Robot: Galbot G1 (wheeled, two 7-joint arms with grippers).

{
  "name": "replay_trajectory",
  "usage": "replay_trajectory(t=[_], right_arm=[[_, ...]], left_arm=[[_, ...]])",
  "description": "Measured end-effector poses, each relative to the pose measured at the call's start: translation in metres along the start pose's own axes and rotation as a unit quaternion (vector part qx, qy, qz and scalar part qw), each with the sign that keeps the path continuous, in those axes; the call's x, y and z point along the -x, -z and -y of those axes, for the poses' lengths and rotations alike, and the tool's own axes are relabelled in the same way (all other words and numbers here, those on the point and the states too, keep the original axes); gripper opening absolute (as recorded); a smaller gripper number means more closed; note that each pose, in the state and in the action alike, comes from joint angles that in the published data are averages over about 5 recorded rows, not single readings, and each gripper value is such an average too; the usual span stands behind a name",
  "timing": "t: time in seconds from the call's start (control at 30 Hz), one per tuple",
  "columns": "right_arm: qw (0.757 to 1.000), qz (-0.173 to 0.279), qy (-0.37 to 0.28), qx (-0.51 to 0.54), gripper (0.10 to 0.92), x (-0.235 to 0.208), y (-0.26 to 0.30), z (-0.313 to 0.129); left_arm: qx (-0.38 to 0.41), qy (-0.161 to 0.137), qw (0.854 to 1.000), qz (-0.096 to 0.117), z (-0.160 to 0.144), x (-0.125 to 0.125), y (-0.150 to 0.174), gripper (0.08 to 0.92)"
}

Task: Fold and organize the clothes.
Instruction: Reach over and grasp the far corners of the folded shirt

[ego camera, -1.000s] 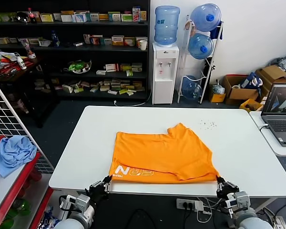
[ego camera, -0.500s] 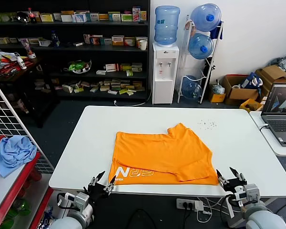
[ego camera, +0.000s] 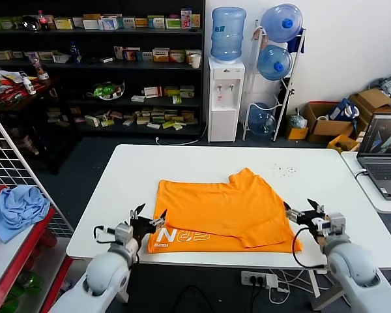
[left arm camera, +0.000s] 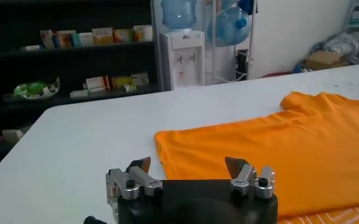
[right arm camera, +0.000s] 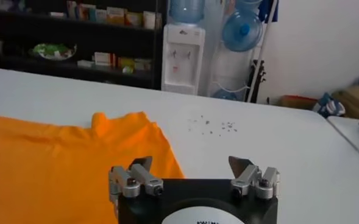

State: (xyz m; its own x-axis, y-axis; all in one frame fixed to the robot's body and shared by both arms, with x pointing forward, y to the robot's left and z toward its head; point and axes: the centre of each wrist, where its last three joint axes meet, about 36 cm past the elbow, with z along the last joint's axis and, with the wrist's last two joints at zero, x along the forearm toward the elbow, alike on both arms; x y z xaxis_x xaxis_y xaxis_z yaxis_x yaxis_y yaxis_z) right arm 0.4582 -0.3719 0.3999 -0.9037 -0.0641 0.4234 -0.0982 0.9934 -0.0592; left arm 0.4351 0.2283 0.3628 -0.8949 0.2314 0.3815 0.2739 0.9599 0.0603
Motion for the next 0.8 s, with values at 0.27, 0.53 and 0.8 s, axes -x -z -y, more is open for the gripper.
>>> replay_trajectory(t=[0.27, 0.53, 0.8], right_arm=[[1.0, -0.005, 0.023, 0.013, 0.823, 0.063, 0.022, 0.003], [0.999, -0.02, 0.042, 0.021, 0.823, 0.116, 0.029, -0.001], [0.997, -0.036, 0.057, 0.026, 0.816, 0.155, 0.021, -0.008]], left_arm=[[-0.008, 0.008, 1.0, -0.001, -0.009, 0.062, 0.026, 0.823], [-0.01, 0.02, 1.0, -0.013, -0.016, 0.114, 0.042, 0.823], [-0.014, 0.03, 0.999, -0.027, -0.016, 0.152, 0.047, 0.823]])
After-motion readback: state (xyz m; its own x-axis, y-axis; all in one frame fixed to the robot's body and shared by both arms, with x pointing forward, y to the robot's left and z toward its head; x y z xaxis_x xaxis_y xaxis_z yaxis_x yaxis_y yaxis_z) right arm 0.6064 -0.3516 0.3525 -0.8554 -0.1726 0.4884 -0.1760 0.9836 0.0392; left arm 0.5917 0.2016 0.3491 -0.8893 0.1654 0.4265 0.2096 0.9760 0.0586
